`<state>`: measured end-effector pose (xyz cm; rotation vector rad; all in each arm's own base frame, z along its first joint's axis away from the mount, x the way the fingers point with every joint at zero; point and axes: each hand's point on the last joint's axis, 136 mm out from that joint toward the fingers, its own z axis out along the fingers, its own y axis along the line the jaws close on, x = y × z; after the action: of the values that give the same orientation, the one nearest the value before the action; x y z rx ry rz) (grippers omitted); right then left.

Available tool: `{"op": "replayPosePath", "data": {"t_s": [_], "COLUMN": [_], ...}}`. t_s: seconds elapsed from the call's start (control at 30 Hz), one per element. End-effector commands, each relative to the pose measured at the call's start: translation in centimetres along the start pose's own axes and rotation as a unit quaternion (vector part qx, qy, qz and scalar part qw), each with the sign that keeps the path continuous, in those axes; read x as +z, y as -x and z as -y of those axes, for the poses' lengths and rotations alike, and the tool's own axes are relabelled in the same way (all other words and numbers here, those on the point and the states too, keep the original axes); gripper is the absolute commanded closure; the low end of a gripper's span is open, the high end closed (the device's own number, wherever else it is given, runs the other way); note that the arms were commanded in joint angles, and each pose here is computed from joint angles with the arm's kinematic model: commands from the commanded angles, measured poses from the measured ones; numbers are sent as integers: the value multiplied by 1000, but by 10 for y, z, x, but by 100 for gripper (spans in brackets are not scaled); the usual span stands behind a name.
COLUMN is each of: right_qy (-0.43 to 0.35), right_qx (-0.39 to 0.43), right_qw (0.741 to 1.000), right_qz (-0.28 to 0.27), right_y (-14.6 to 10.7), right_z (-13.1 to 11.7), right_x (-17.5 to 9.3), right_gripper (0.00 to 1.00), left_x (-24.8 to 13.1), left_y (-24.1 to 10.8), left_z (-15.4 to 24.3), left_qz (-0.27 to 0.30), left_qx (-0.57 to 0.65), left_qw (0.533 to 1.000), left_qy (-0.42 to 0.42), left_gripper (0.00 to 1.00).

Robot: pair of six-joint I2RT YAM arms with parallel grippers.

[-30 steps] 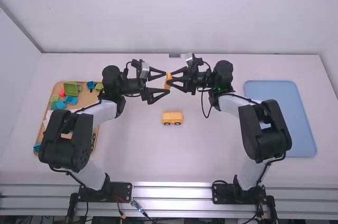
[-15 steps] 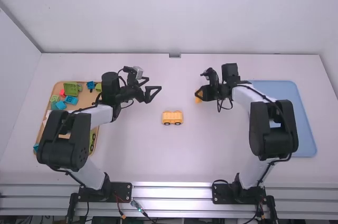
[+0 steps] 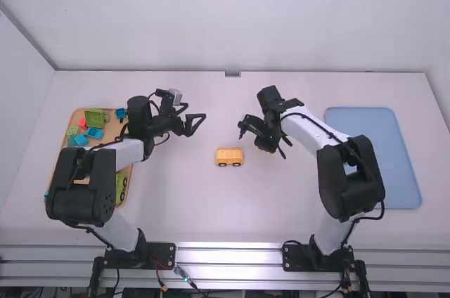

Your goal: Assemble lego blocks to make yellow taxi

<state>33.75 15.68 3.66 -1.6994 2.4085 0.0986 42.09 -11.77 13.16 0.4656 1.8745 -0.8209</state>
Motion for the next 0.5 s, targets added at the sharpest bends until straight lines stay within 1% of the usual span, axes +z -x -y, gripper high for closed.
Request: {"op": "replayPosePath", "data": {"t_s": [0.0, 0.1, 0.27, 0.43, 0.47], "right_qy": [-12, -1, 23, 27, 30], "right_qx": [-61, -74, -96, -100, -97], "right_qw": [998, 995, 992, 991, 992], "right_qz": [-34, -60, -76, -79, -76], "right_y": [-6, -9, -8, -8, -8], "right_z": [0, -9, -22, -26, -26], "right_x": [13, 26, 45, 49, 49], "right_gripper": [100, 100, 100, 100, 98], "left_x": [1, -1, -1, -1, -1], "left_y": [-1, -4, -5, -6, -7], "left_z": [7, 4, 3, 2, 2], "left_qz": [-2, -6, -9, -11, -11], "left_qx": [20, 14, 10, 9, 8], "left_qw": [1000, 1000, 1000, 1000, 1000], "left_qy": [-20, -17, -13, -13, -13], "left_gripper": [1, 1, 1, 1, 1]}}
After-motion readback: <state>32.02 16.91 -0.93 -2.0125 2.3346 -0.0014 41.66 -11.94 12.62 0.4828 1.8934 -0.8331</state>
